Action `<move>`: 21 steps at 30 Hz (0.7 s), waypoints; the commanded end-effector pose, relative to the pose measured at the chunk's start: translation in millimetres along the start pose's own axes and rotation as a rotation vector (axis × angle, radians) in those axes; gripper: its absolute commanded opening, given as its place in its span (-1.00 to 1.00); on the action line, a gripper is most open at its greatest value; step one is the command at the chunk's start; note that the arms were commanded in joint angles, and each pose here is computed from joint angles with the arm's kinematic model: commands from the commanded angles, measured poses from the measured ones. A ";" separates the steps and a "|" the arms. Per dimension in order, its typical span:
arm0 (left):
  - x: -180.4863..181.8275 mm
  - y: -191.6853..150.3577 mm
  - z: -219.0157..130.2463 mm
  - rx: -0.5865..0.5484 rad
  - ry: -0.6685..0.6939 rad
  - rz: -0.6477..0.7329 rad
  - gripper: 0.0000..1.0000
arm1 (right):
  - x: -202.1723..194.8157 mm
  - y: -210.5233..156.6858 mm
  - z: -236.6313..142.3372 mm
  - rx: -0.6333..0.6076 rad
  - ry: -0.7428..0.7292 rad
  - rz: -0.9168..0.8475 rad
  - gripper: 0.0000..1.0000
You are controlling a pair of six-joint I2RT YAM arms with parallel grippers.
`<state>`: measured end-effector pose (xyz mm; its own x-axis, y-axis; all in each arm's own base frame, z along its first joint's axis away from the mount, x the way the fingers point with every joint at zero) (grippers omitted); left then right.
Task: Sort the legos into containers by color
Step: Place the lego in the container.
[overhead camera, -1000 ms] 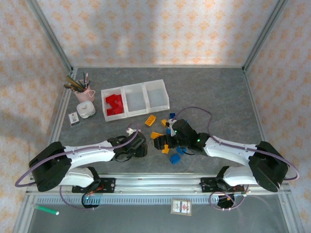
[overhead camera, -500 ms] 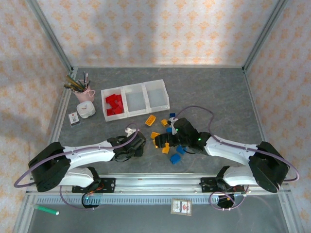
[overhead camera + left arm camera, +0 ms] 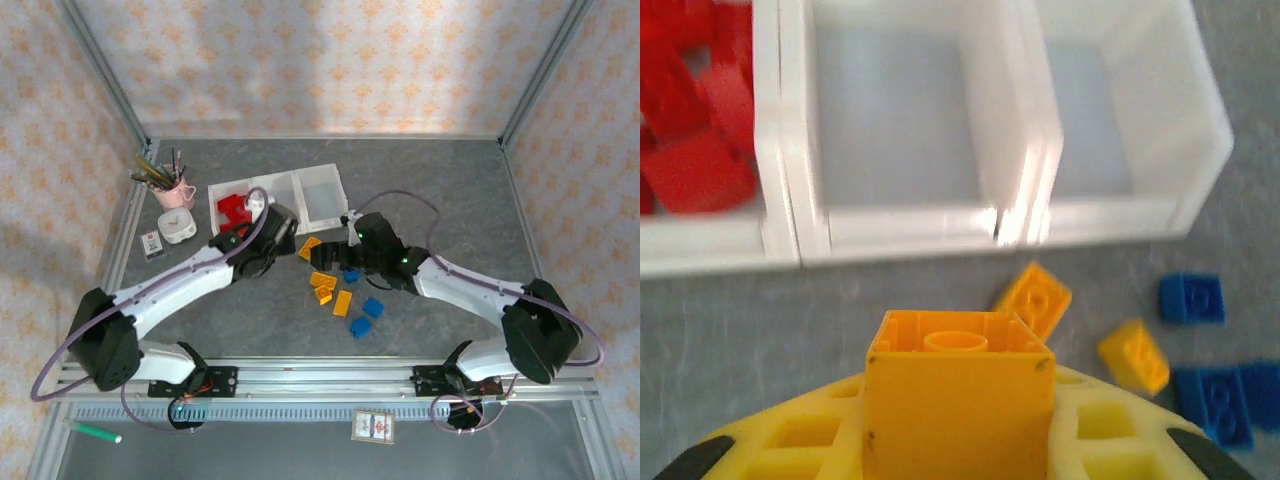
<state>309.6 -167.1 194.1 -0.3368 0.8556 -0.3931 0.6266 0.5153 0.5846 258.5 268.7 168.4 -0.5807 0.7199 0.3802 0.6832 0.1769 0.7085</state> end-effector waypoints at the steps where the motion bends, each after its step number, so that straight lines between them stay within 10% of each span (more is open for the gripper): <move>1: -5.2 33.5 14.0 -0.069 0.074 0.041 -0.46 | -9.4 11.6 6.2 -0.004 -0.023 0.027 1.00; 14: -15.3 81.4 117.5 -0.067 0.192 0.049 -0.43 | -47.7 33.1 6.4 -0.049 -0.099 0.100 1.00; 21: -15.1 79.3 149.1 -0.019 0.225 0.064 -0.01 | -50.6 33.9 4.1 -0.046 -0.113 0.084 1.00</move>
<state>464.8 -148.6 126.0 -0.4531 0.8715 -0.1873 0.6415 0.4647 0.6103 306.1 240.8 160.1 -0.4607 0.8001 0.3841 0.7246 0.0891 0.6834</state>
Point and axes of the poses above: each hand's point on the last joint's axis, 136 mm out from that joint toward the fingers, its own z axis out along the fingers, its own x axis along the line the jaws close on, y = z × x, the point moved 4 cm from there along -z, back along the fingers, and after that the axes turned 14 degrees about -z, right-handed, at the moved point
